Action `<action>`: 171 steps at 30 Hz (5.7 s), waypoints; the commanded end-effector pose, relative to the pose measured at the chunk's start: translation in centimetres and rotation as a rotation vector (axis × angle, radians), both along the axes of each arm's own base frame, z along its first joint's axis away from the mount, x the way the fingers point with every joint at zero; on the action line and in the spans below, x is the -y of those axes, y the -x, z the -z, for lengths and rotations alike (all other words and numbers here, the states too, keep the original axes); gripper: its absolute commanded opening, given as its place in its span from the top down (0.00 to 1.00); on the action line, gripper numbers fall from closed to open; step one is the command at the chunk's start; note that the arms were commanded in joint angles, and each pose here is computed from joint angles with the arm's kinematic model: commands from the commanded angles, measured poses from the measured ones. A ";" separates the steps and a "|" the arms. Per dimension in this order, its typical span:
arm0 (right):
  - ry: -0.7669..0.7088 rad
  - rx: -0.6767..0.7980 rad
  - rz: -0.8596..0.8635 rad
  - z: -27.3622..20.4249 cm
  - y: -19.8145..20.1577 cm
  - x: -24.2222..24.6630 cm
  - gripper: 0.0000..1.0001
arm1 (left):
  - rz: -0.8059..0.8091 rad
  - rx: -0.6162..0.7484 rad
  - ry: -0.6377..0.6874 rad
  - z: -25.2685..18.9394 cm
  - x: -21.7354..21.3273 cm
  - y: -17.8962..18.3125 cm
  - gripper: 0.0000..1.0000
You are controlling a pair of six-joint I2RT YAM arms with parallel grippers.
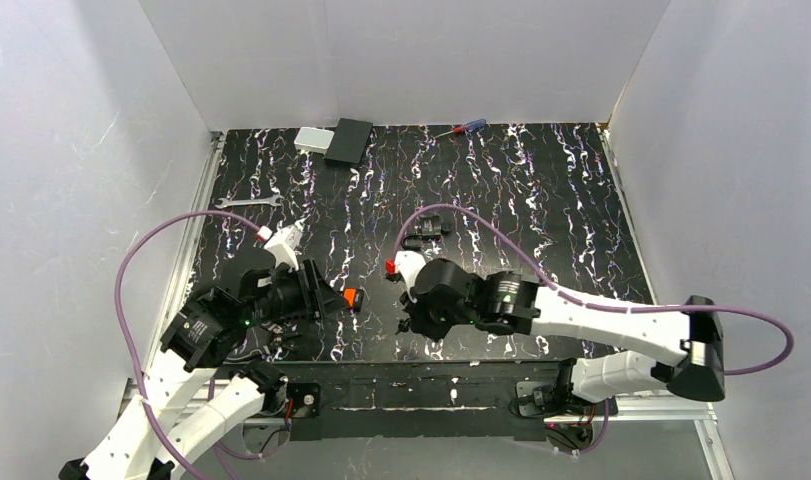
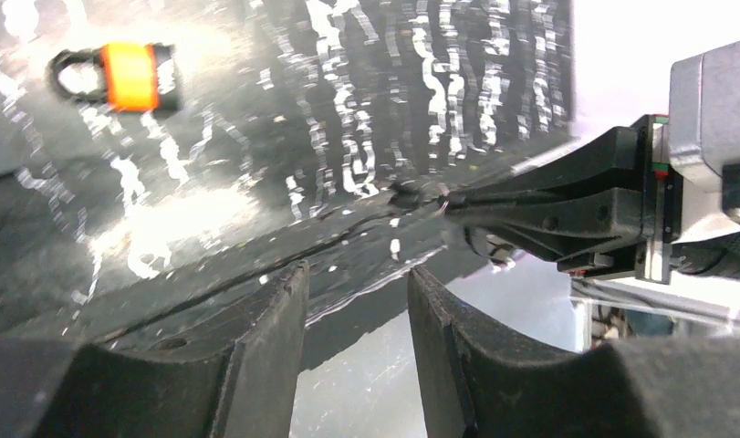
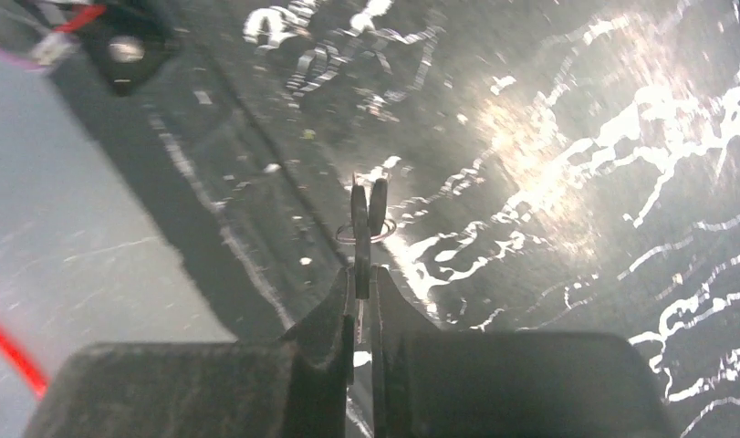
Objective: Unlock with the key
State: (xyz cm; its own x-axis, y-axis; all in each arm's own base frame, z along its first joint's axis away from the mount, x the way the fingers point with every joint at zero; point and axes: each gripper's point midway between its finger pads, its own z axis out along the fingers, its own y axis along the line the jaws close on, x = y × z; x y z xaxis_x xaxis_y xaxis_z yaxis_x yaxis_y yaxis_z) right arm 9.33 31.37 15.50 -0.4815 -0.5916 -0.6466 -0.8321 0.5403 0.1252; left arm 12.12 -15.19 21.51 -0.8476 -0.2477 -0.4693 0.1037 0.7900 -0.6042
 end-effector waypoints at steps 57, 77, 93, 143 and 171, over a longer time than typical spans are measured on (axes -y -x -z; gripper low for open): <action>-0.439 -0.273 -0.474 -17.0 5.3 -1.0 0.99 | 1.035 0.568 0.398 -8.3 12.9 5.7 1.00; -0.456 -0.265 -0.412 -16.3 5.1 0.3 0.40 | 0.765 0.729 0.387 -11.3 11.5 3.1 1.00; -0.489 -0.179 -0.368 -16.9 3.3 -0.7 0.99 | 0.745 0.706 0.396 -11.2 11.3 3.2 1.00; -0.450 -0.223 -0.422 -16.4 4.3 -0.3 0.99 | 0.899 0.569 0.487 -9.5 13.0 5.2 0.94; -0.325 0.042 0.062 -10.6 -4.9 0.8 0.04 | 0.365 0.548 0.148 -6.7 6.0 -0.3 1.00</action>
State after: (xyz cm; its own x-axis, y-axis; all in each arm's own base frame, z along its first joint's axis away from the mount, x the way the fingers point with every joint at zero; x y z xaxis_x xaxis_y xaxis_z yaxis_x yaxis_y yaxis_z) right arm 10.62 30.67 27.44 -0.4811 -0.3995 -0.7804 -0.8619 0.3781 0.3378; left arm 10.40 -24.24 29.33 -0.5367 -0.0531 -0.8421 0.7782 0.3547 -0.5183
